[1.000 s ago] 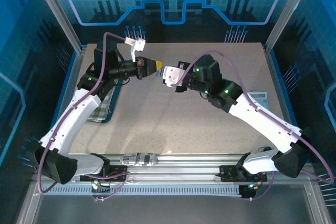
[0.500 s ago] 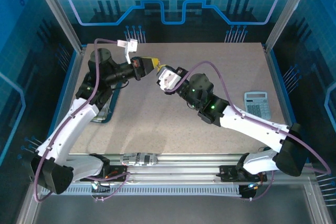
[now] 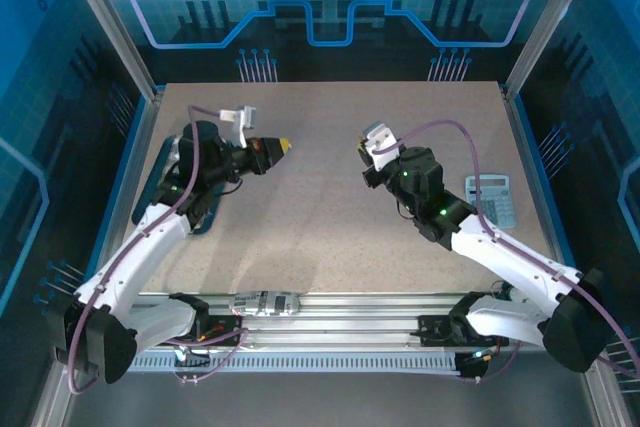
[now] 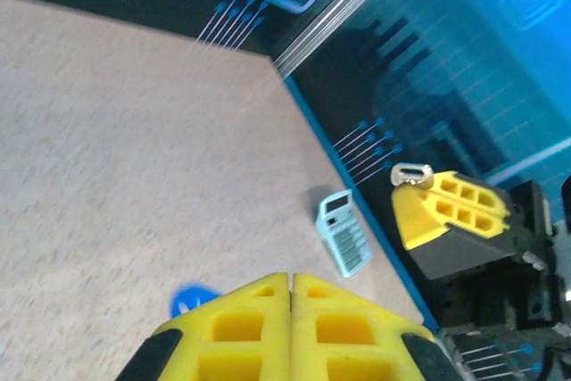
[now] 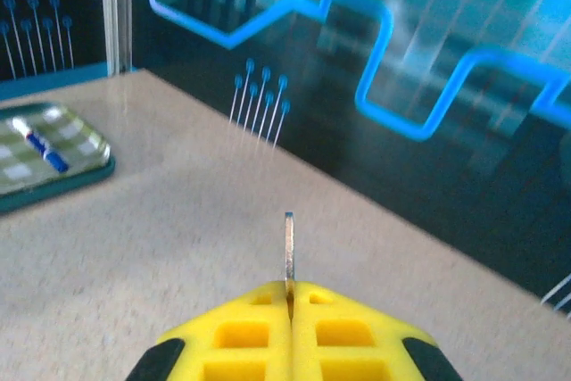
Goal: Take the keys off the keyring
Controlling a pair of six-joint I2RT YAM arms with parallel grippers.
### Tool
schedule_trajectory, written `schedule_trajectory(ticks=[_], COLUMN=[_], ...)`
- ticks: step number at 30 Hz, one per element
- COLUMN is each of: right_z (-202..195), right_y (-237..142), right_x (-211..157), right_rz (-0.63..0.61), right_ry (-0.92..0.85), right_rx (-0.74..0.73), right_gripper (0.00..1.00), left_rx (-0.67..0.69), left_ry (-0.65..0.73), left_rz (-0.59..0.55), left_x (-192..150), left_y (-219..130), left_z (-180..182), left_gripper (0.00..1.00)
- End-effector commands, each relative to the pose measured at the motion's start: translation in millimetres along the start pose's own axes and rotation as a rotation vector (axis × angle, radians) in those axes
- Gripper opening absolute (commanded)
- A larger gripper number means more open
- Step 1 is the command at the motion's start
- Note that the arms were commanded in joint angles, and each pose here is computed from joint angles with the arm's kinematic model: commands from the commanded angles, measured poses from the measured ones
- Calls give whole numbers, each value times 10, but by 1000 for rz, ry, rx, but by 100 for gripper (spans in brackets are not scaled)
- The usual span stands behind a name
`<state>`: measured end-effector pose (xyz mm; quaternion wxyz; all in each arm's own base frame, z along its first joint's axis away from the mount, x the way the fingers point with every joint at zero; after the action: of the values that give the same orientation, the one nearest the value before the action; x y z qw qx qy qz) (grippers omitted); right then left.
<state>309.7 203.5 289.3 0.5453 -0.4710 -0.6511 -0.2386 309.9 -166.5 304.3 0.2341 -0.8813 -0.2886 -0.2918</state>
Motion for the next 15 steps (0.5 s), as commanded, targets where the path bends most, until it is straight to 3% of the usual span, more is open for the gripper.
schedule_trajectory(ticks=[1, 5, 15], right_z=[-18, -56, 107], right_y=[14, 88, 356], right_x=[-349, -672, -1138], right_rz=[109, 183, 308], right_ry=[185, 299, 384], right_rx=[33, 45, 81], right_gripper=[0, 0, 0], left_rx=[45, 118, 252], left_ry=[-28, -84, -193], left_rz=[-22, 21, 92], left_x=[-81, -302, -725], left_y=[89, 266, 686], left_z=[190, 499, 1228], left_gripper=[3, 2, 7])
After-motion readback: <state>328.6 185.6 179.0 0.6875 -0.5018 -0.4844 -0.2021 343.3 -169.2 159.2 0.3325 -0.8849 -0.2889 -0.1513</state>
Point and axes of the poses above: each hand's point on the last joint's axis, 136 mm out from that joint toward the fingers, its own y axis out along the fingers, its own z axis along the line the jaws close on, x = y × z, the point moved 3 cm from there along -y, back along the fingers, and after that the axes turned 4 degrees about -y, right-handed, at the moved point
